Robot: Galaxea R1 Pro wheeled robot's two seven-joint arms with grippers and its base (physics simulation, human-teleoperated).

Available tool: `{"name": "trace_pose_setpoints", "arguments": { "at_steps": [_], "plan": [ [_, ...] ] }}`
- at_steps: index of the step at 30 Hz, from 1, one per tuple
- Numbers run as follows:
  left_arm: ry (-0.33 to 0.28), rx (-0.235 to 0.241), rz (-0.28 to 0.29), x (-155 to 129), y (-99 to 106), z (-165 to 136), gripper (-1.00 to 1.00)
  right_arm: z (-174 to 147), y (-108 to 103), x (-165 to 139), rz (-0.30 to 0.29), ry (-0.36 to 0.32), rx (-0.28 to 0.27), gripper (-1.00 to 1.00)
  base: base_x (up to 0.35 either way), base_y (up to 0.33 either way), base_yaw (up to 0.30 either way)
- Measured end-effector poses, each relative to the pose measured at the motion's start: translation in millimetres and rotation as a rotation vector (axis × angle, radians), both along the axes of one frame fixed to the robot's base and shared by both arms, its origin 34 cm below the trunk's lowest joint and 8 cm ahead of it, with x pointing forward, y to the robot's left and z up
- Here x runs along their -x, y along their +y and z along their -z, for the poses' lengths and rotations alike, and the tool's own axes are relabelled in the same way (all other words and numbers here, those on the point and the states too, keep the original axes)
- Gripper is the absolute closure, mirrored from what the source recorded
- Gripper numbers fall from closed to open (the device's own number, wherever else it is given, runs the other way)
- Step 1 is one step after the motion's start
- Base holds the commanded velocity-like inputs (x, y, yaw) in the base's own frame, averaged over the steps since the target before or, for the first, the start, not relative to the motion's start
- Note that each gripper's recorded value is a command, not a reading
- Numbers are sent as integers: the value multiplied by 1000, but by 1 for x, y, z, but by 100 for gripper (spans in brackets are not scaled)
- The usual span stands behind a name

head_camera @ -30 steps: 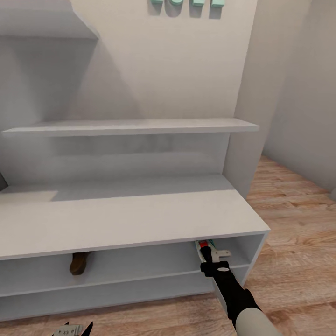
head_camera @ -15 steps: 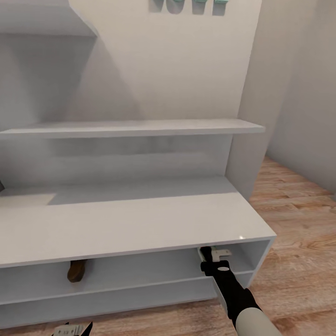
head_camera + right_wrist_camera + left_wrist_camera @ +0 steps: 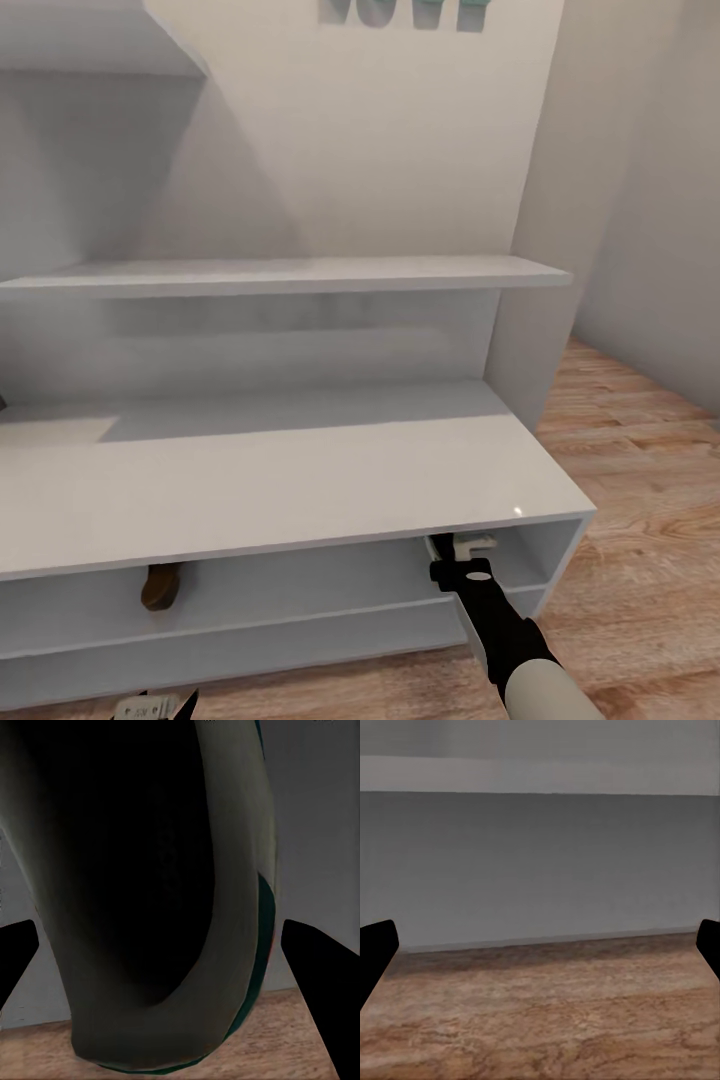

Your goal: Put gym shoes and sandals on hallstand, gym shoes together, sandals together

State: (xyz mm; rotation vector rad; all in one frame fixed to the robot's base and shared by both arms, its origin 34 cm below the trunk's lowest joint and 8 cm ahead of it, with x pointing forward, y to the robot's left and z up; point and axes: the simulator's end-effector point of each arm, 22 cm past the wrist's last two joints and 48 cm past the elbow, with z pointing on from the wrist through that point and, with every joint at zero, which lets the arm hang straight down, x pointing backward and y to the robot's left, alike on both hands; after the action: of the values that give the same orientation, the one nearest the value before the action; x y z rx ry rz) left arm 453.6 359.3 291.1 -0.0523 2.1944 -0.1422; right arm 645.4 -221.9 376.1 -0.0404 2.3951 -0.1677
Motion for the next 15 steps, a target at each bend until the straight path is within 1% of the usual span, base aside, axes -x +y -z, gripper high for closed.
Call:
{"name": "trace_pose_setpoints", "arguments": {
  "at_steps": [6,12,15],
  "plan": [
    [1,0,0,0,0,0,-100,0,0,0,-1,-1,-1,100,15,0,0],
    [0,0,0,0,0,0,-100,0,0,0,1,-1,-1,100,130,0,0],
    [1,0,0,0,0,0,-100,0,0,0,1,0,-1,100,44,0,0]
  ]
}}
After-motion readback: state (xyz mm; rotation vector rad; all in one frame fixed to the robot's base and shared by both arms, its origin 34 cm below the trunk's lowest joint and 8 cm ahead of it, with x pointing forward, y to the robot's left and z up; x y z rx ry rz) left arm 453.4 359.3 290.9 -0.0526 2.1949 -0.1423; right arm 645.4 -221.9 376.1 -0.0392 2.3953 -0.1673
